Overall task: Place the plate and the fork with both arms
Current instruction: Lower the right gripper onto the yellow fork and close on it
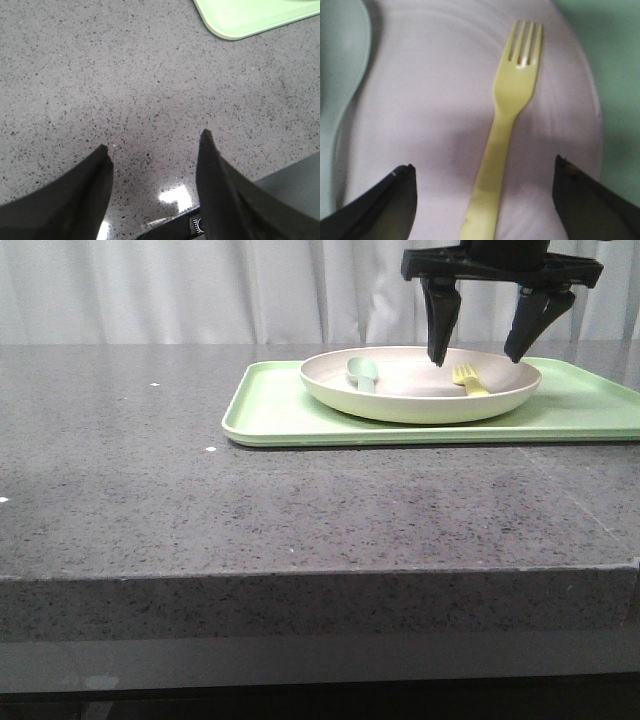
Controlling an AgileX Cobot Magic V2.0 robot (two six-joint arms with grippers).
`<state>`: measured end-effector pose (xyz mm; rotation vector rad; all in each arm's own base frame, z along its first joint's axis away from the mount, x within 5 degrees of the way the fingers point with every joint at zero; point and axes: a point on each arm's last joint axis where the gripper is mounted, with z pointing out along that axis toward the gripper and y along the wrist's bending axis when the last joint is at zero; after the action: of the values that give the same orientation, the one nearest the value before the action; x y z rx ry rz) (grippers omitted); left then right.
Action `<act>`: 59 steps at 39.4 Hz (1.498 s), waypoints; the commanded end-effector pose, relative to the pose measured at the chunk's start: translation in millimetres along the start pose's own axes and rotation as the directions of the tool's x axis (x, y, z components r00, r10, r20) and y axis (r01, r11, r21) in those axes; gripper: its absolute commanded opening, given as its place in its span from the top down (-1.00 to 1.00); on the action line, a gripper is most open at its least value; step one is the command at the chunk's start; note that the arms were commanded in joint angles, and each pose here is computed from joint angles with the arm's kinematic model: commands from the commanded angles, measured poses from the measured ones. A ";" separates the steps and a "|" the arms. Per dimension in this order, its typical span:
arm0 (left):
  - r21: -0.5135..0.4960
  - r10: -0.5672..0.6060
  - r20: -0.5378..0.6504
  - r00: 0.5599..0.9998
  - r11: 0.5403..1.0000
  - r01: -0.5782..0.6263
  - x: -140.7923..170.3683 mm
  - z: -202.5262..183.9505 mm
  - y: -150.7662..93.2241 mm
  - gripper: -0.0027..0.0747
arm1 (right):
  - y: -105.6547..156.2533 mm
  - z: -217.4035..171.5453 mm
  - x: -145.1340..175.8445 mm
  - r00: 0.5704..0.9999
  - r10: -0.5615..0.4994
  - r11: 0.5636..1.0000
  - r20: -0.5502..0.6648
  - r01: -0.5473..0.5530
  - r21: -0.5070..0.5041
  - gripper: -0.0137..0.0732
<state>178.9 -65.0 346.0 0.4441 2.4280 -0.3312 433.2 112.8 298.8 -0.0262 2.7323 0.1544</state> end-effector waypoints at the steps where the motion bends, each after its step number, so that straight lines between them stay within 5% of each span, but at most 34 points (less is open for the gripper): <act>1: 0.000 -0.001 0.097 0.995 1.000 0.001 -9.5 -11.0 -1.7 -0.05 | -3.5 -25.8 -10.7 0.998 0.022 1.000 0.055 -0.022 -0.003 -0.65; 20: -0.004 0.002 0.100 0.995 1.000 -0.002 -9.8 -11.0 -1.4 -0.05 | -2.4 -12.5 -17.1 0.999 0.025 1.000 0.037 -0.025 0.001 -0.65; 29: -0.004 0.002 0.100 0.995 1.000 -0.002 -9.8 -11.0 -1.4 -0.05 | -2.5 -12.5 -16.6 0.999 0.025 1.000 0.032 -0.026 0.003 -0.33; 52: -0.004 0.002 0.100 0.995 1.000 -0.002 -9.8 -11.0 -1.4 -0.05 | -2.6 -3.9 -16.9 0.999 0.026 1.000 0.020 -0.026 0.006 -0.27; 59: -0.004 0.002 0.100 0.995 1.000 -0.002 -9.8 -11.0 -1.4 -0.05 | -2.6 -3.9 -16.9 0.999 0.026 1.000 0.020 -0.026 0.006 -0.02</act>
<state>179.1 -64.9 346.1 0.4443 2.4264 -0.3284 453.0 114.3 272.3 0.0109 2.8204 0.1362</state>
